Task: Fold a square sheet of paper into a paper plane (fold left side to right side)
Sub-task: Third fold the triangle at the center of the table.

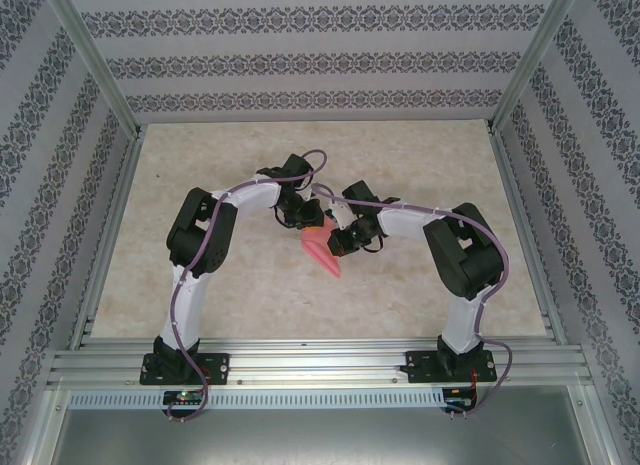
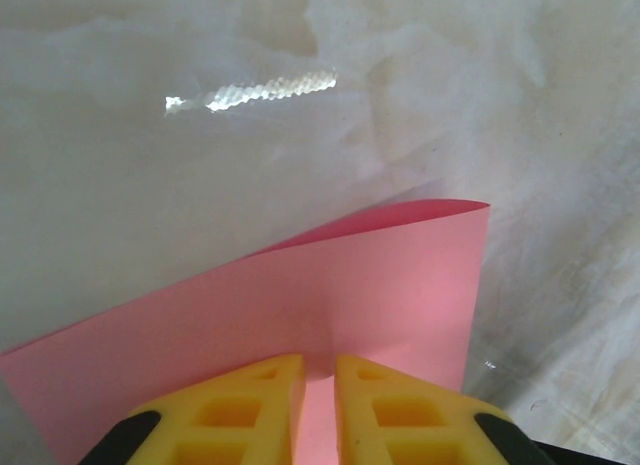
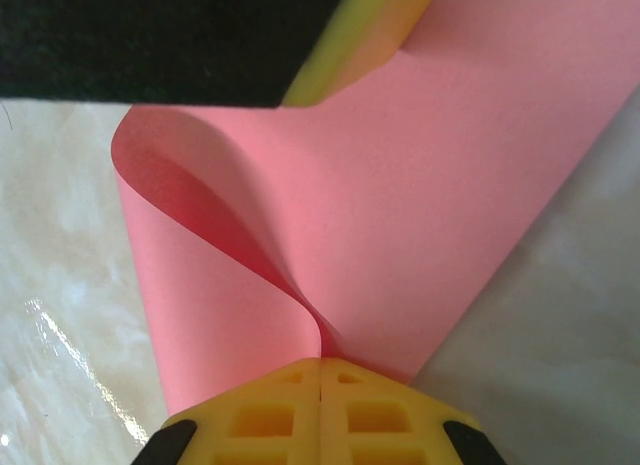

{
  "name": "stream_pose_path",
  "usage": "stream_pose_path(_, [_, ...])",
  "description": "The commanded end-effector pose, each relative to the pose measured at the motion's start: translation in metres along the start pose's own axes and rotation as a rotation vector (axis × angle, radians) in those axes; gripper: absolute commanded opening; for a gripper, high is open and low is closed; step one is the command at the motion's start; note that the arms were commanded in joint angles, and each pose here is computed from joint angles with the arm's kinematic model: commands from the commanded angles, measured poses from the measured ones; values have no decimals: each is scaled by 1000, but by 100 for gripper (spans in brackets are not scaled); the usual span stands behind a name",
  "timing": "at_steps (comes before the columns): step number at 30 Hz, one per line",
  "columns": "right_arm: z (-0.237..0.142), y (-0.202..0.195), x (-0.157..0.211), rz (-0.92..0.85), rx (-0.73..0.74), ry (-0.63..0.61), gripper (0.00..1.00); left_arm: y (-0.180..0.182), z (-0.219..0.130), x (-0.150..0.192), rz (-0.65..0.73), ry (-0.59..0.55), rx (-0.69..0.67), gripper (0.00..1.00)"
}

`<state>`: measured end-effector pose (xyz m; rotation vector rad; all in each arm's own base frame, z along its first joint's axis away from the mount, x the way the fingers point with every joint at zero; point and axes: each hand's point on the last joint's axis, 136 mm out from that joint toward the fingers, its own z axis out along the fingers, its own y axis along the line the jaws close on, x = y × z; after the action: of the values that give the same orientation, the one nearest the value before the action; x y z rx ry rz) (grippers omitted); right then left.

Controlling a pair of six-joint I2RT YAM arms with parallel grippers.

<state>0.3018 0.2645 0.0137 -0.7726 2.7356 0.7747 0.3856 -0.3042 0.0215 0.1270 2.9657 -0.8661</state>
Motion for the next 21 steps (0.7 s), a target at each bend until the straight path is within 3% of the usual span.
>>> stream_pose_path(1, [16, -5, 21, 19, 17, 79, 0, 1, 4, 16, 13, 41, -37, 23])
stream_pose_path(15, [19, -7, 32, 20, 21, 111, 0, -43, -65, -37, 17, -77, 141, 40])
stream_pose_path(21, [19, -6, 30, 14, 20, 106, 0, -41, -76, -17, -22, -77, 165, 31])
